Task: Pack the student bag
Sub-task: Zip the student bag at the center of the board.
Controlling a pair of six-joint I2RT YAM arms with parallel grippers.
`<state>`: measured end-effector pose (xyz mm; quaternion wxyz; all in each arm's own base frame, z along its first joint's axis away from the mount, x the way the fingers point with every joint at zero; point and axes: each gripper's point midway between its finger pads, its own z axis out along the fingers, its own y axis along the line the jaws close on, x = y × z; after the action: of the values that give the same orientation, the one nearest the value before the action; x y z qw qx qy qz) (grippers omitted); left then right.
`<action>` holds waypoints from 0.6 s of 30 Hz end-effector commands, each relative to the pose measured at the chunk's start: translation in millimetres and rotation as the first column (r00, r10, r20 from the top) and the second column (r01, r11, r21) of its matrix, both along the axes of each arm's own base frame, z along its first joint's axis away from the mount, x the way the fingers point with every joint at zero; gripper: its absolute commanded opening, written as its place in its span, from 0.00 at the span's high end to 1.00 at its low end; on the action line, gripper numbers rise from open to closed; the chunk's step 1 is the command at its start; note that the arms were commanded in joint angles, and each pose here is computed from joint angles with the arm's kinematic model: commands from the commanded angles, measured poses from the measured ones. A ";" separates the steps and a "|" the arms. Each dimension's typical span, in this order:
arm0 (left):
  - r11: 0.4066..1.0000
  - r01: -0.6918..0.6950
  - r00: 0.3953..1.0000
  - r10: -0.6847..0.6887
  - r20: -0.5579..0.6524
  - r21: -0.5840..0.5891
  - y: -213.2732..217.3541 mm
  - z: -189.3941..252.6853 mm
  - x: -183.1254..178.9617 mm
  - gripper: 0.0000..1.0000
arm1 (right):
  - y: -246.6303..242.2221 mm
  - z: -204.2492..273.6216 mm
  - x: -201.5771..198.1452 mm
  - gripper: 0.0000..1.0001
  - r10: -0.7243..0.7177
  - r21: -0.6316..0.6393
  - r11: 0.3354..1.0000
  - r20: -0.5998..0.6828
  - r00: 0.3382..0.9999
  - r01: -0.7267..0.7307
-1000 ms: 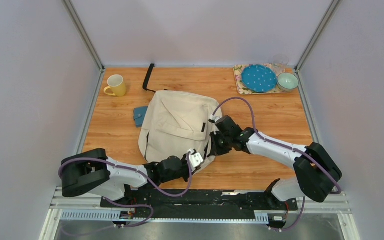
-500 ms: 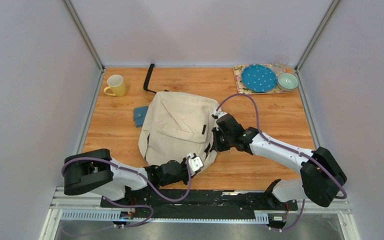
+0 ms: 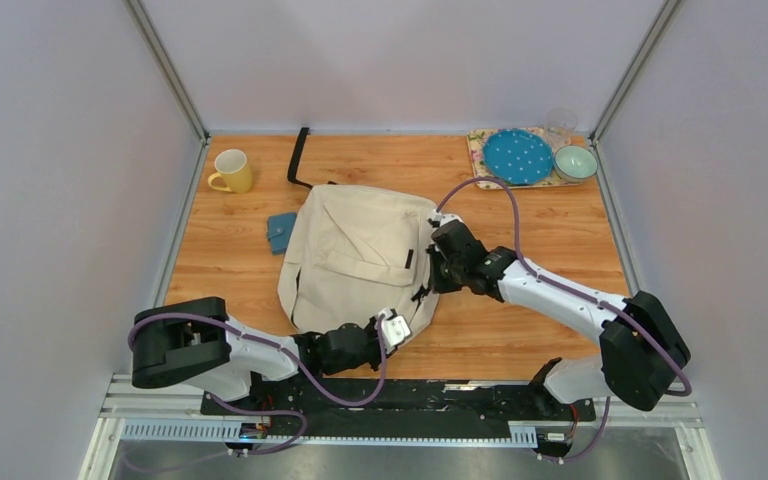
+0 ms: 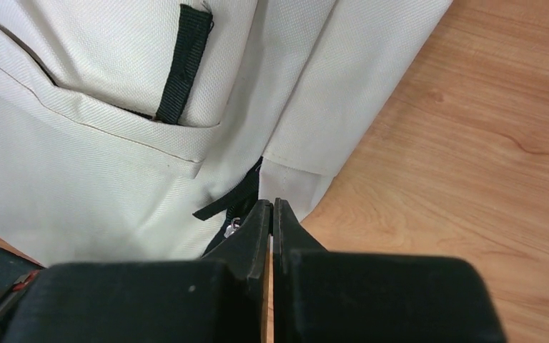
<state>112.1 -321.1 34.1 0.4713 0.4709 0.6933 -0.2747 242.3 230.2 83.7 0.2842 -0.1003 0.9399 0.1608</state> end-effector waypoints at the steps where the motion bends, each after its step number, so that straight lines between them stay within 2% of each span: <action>1: 0.957 0.185 0.969 -0.140 -0.201 0.225 38.8 -60.6 -57.9 1.00 | -30.9 80.4 91.0 1.00 -0.275 0.076 0.961 0.346 0.897 0.265; 6: 0.963 0.183 0.974 -0.150 -0.169 0.198 15.6 -44.5 -51.1 1.00 | -48.6 64.3 75.1 1.00 -0.302 0.055 0.952 0.329 0.895 0.301; 9: 0.970 0.191 0.976 -0.173 -0.131 0.149 -16.4 -20.6 -43.9 0.86 | -64.4 58.6 64.6 1.00 -0.318 0.053 0.946 0.317 0.893 0.319; 11: 0.972 0.208 0.974 -0.196 -0.115 0.109 -43.7 -1.9 -40.9 0.81 | -69.0 61.9 57.3 1.00 -0.322 0.070 0.946 0.316 0.892 0.317; 12: 0.972 0.213 0.973 -0.202 -0.112 0.099 -51.2 3.4 -39.8 0.72 | -72.4 56.0 52.0 1.00 -0.321 0.061 0.946 0.307 0.896 0.318; 13: 0.975 0.213 0.974 -0.206 -0.099 0.066 -67.4 18.6 -36.8 0.53 | -74.9 56.7 49.3 1.00 -0.324 0.065 0.945 0.309 0.894 0.320; 14: 0.977 0.199 0.977 -0.191 -0.096 0.075 -72.2 19.5 -32.9 0.44 | -79.1 60.6 45.9 1.00 -0.331 0.074 0.943 0.316 0.889 0.325; 15: 0.979 0.178 0.980 -0.167 -0.107 0.099 -72.1 18.4 -27.6 0.26 | -82.6 59.9 43.3 0.92 -0.339 0.075 0.940 0.315 0.887 0.333; 16: 0.984 0.157 0.983 -0.148 -0.105 0.081 -79.5 29.2 -21.3 0.24 | -86.8 58.2 40.1 0.69 -0.344 0.073 0.938 0.310 0.886 0.339; 18: 0.993 0.093 0.985 -0.081 -0.155 0.076 -73.7 33.2 -6.8 0.23 | -99.4 62.8 34.0 0.48 -0.378 0.085 0.925 0.313 0.871 0.371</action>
<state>96.4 -395.6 59.8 0.4147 0.5201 0.6852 -0.2967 268.7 155.7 124.4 0.4105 0.0171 0.9047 0.1132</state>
